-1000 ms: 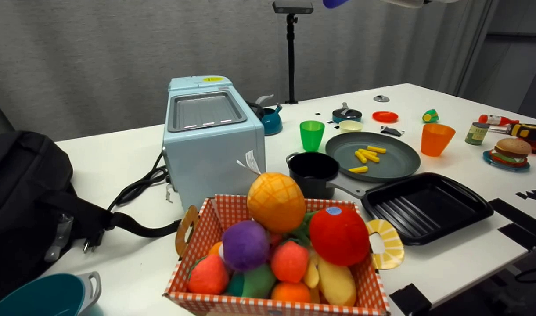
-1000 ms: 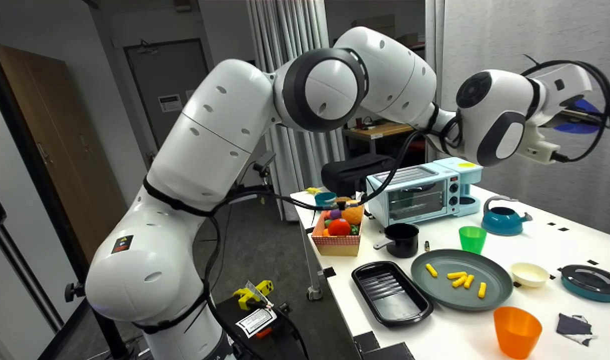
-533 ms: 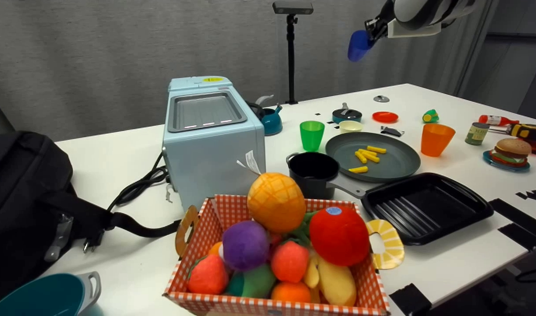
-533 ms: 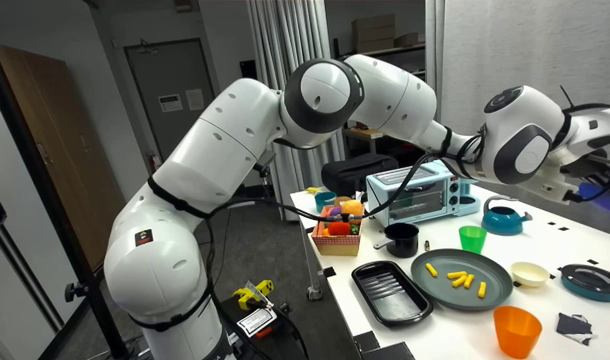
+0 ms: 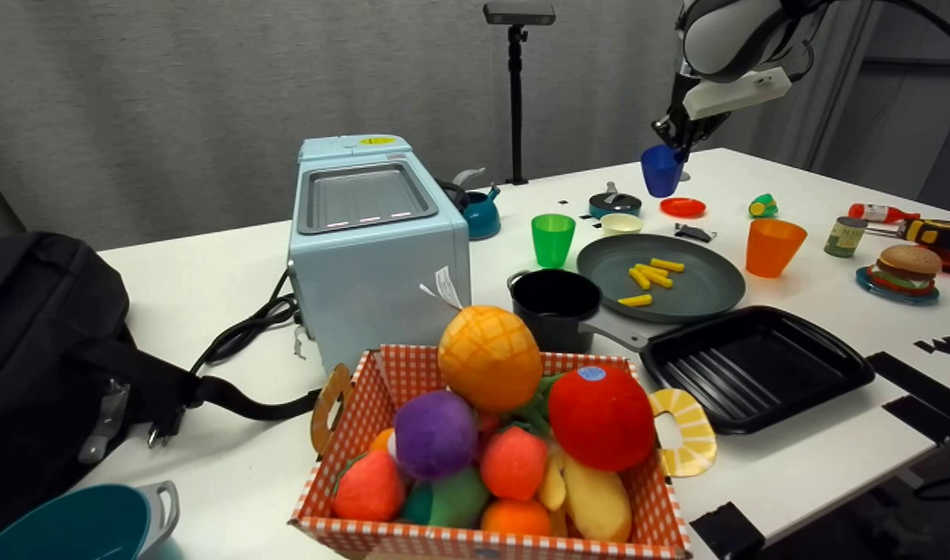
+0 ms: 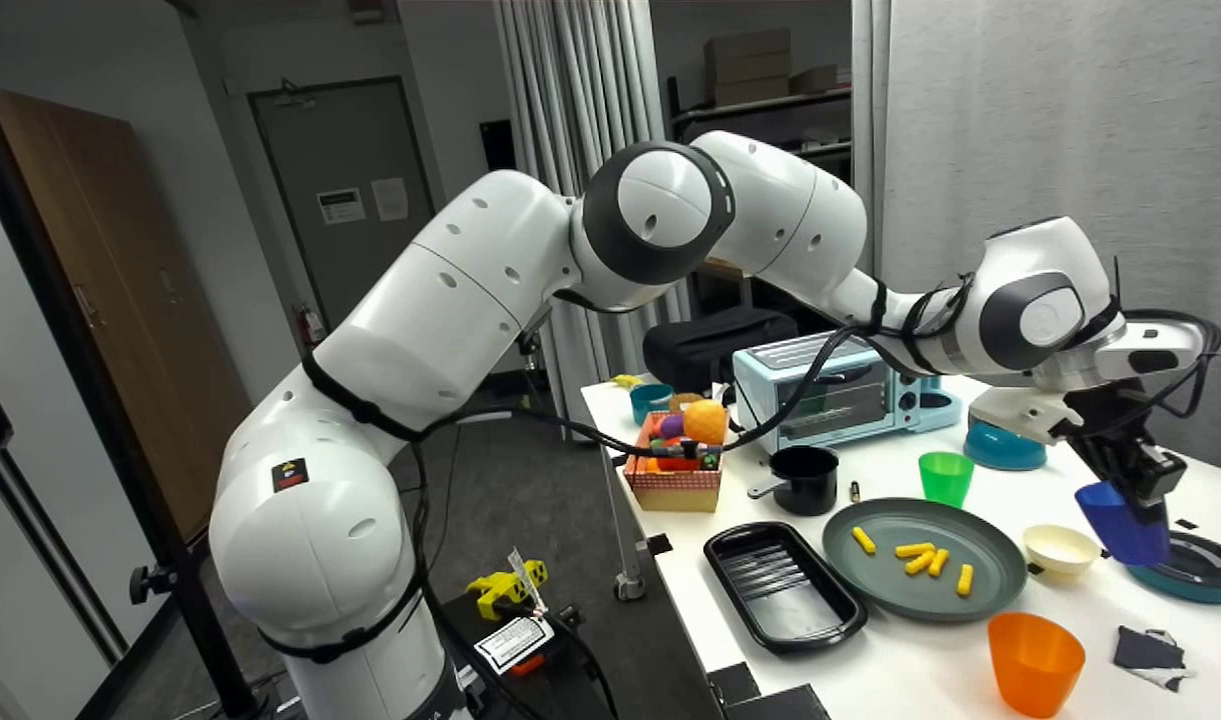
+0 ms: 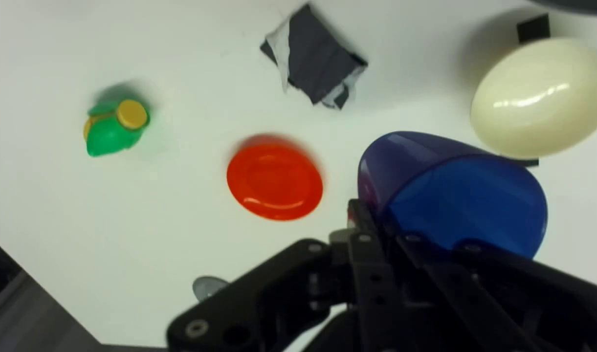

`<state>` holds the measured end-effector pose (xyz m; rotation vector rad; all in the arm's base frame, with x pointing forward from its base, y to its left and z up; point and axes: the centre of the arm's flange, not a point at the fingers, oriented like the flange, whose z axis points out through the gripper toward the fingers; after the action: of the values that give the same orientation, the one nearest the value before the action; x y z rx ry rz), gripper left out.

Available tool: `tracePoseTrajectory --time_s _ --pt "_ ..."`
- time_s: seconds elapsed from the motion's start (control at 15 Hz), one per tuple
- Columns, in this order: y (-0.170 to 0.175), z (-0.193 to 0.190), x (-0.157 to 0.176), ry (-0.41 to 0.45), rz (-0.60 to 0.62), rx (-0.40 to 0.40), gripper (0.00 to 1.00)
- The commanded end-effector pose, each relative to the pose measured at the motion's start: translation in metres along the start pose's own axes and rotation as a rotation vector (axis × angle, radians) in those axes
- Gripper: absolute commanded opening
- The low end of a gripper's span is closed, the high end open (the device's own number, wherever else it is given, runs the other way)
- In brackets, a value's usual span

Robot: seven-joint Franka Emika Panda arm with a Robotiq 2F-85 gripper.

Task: Pour the fries out of the dark blue cup and onto the grey plate

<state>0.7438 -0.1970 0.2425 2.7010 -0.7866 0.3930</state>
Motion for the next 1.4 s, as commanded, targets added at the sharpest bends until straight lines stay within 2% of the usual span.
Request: tracePoseTrajectory --time_s 0.0,0.2,0.33,0.67,1.0,1.27,1.33 --pt "-0.006 0.011 0.014 -0.213 0.004 -0.015 0.01" --pt "0.002 0.023 0.008 -0.407 0.03 -0.022 0.01" --pt "0.012 0.03 0.007 -0.464 0.043 -0.031 0.01" --pt "0.024 0.042 0.012 -0.439 0.054 -0.039 0.01" --pt "0.011 0.052 -0.01 -0.411 0.03 -0.061 0.01" --pt "0.001 0.058 -0.013 -0.376 0.019 -0.064 0.01" --pt "0.0 0.058 -0.012 -0.361 0.02 -0.068 0.05"
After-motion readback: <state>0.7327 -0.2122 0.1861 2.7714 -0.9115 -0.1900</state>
